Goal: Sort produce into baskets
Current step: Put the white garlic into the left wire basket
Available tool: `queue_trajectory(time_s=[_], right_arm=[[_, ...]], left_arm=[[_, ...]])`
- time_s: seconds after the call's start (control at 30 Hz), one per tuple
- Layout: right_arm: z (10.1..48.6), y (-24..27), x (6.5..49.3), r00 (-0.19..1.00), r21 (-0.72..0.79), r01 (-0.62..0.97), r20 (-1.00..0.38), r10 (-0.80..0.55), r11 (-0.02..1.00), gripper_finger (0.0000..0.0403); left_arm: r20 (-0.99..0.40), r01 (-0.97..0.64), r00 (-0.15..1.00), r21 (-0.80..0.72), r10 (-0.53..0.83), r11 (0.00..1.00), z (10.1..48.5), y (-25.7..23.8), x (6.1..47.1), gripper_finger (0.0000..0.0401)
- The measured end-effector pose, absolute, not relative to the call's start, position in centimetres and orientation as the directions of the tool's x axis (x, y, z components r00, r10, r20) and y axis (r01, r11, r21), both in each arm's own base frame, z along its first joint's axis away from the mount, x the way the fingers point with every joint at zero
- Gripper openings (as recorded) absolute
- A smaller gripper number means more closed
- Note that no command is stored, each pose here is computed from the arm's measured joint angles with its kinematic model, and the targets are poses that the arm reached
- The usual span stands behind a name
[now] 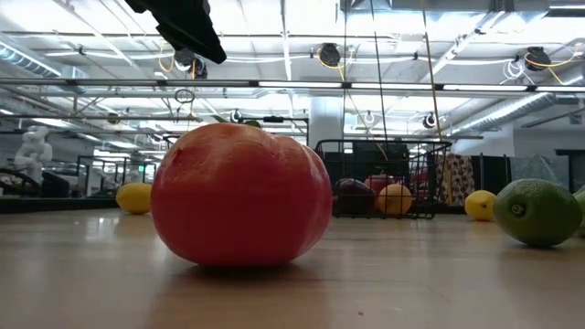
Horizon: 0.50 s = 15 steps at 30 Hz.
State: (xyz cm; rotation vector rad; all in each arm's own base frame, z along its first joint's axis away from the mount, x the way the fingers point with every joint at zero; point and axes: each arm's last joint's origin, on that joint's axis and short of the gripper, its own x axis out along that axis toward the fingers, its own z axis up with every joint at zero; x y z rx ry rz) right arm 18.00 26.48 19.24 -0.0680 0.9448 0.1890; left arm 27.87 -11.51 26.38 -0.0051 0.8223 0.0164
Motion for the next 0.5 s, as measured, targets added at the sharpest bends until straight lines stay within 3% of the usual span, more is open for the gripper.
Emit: queue_trajectory(time_s=[0.23, 0.5], right_arm=[[18.9, 25.8, 19.9, 0.568, -0.049, -0.297, -0.812, 0.135, 0.954, 0.0269], [18.7, 25.6, 20.1, 0.474, -0.081, -0.526, -0.855, 0.212, 0.847, 0.033]], left_arm=[[-0.731, -0.017, 0.682, 0.001, 0.012, 1.0, 26.4, -11.5, 27.9, 0.0145], [-0.723, -0.033, 0.69, 0.014, 0.033, 0.999, 26.4, -11.4, 27.9, 0.0145]])
